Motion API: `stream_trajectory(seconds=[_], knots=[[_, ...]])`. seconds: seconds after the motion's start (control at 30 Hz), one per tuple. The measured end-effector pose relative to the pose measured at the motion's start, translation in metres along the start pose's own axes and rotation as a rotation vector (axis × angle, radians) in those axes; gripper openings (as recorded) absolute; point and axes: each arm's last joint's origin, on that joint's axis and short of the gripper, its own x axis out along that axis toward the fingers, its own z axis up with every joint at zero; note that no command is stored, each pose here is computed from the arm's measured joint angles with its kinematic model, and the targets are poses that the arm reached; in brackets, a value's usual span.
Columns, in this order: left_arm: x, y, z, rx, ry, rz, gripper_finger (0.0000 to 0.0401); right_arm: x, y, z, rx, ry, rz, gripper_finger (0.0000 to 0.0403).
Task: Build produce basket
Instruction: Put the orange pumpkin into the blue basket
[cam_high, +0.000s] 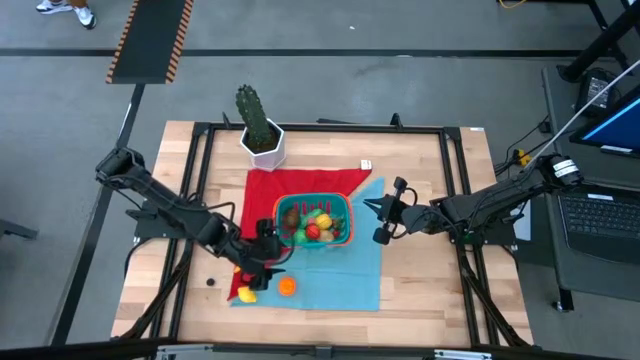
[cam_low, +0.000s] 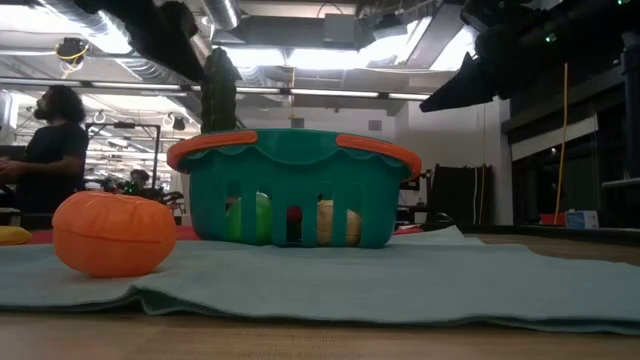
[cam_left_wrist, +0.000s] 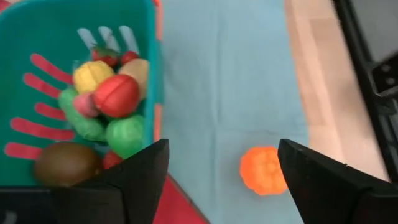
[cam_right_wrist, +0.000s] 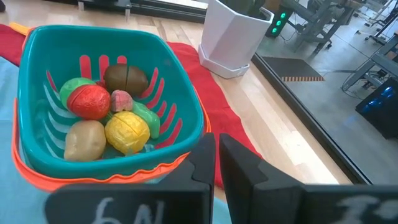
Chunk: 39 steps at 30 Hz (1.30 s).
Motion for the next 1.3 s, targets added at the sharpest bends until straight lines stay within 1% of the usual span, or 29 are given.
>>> stream_trajectory(seconds=[0.2,0.33,0.43,0.53,0.77,0.93,1.03,1.13,1.3], knots=[[-0.003,-0.007,-0.003,0.014,-0.005,-0.021,0.0289,0.000,0.000,0.000,0.003,-0.001,0.000,0.0026],[-0.002,-0.011,0.000,-0.042,-0.035,-0.042,0.0287,0.000,0.000,0.001,0.014,-0.012,0.001,0.0026],[0.004,-0.013,-0.001,-0.051,-0.029,-0.037,0.0287,0.000,0.000,0.002,0.019,-0.019,0.001,0.0026],[0.014,-0.016,-0.005,-0.088,-0.001,-0.034,0.0287,0.000,0.000,0.002,0.021,-0.020,0.001,0.0026],[0.029,-0.026,-0.012,-0.213,0.060,-0.085,0.0286,0.000,0.000,0.002,0.020,-0.019,0.002,0.0026],[0.035,-0.037,-0.014,-0.268,0.052,-0.115,0.0286,0.000,0.000,0.002,0.019,-0.018,0.007,0.0026],[0.037,-0.046,-0.010,-0.260,0.058,-0.116,0.0286,0.000,0.001,0.002,0.018,-0.017,0.041,0.0026],[0.040,-0.058,0.002,-0.212,0.079,-0.092,0.0286,0.000,0.002,0.002,0.018,-0.016,0.055,0.0026],[0.046,-0.067,0.013,-0.132,0.230,0.021,0.0286,0.000,0.002,0.002,0.018,-0.016,0.055,0.0026]])
